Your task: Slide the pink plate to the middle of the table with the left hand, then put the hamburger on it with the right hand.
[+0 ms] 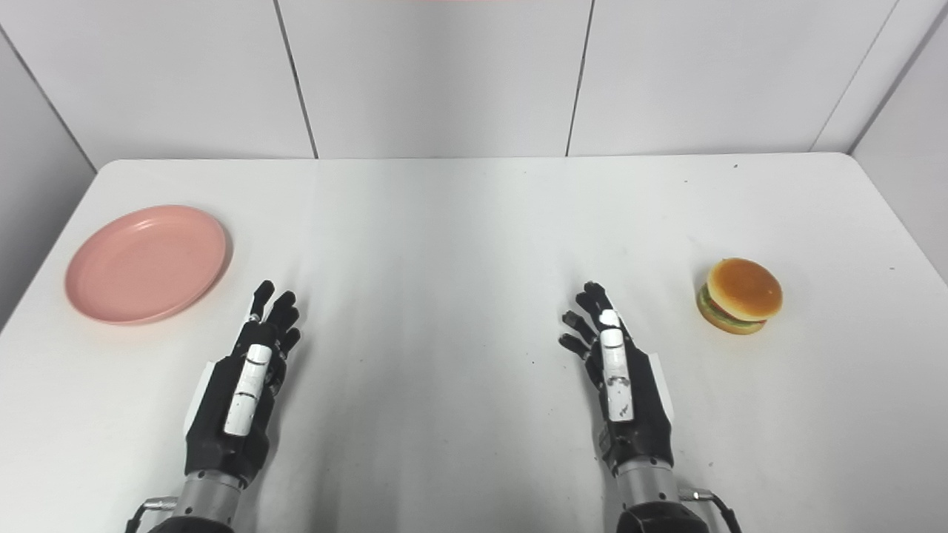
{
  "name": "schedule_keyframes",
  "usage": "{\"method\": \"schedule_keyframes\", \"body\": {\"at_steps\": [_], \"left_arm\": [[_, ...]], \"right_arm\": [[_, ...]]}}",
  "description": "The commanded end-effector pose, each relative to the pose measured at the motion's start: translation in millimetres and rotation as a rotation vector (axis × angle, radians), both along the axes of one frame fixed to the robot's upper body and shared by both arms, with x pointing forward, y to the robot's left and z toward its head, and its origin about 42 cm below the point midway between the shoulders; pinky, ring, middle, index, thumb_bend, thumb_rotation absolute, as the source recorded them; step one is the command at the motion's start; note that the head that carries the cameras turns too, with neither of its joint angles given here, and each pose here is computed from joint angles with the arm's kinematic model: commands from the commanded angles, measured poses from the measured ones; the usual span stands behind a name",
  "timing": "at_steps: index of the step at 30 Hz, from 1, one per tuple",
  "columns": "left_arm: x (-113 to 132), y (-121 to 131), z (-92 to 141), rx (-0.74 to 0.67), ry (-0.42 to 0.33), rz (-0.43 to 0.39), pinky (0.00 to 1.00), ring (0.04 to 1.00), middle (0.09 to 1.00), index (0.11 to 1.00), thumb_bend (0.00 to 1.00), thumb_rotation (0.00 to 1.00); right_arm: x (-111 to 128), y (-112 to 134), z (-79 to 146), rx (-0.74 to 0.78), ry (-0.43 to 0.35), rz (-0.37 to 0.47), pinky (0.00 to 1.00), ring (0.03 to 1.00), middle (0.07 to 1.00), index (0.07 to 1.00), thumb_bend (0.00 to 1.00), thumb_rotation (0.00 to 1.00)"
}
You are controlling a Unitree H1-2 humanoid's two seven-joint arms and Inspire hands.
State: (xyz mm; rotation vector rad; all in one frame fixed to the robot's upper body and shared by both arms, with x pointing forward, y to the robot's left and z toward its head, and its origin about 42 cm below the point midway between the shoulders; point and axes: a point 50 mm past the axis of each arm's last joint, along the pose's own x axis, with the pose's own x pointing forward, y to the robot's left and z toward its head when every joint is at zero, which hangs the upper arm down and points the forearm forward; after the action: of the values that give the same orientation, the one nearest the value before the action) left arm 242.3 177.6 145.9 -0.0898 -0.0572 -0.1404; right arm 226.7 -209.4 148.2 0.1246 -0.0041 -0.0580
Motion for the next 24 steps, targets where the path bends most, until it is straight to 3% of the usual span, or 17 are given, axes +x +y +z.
{"method": "schedule_keyframes", "body": {"at_steps": [1, 24], "left_arm": [[-0.9, 3.0, 5.7, 0.013, -0.051, 0.007, 1.00, 0.986, 0.969, 1.000, 0.77, 0.80], [0.9, 2.5, 4.3, -0.019, -0.091, 0.033, 0.99, 0.970, 0.959, 1.000, 0.75, 0.79]], "right_arm": [[-23.2, -4.2, -6.2, -0.002, 0.038, -0.007, 0.83, 0.862, 0.916, 0.899, 0.67, 1.00], [-22.4, -6.8, -7.0, -0.005, 0.052, 0.002, 0.84, 0.868, 0.921, 0.904, 0.67, 1.00]]}}
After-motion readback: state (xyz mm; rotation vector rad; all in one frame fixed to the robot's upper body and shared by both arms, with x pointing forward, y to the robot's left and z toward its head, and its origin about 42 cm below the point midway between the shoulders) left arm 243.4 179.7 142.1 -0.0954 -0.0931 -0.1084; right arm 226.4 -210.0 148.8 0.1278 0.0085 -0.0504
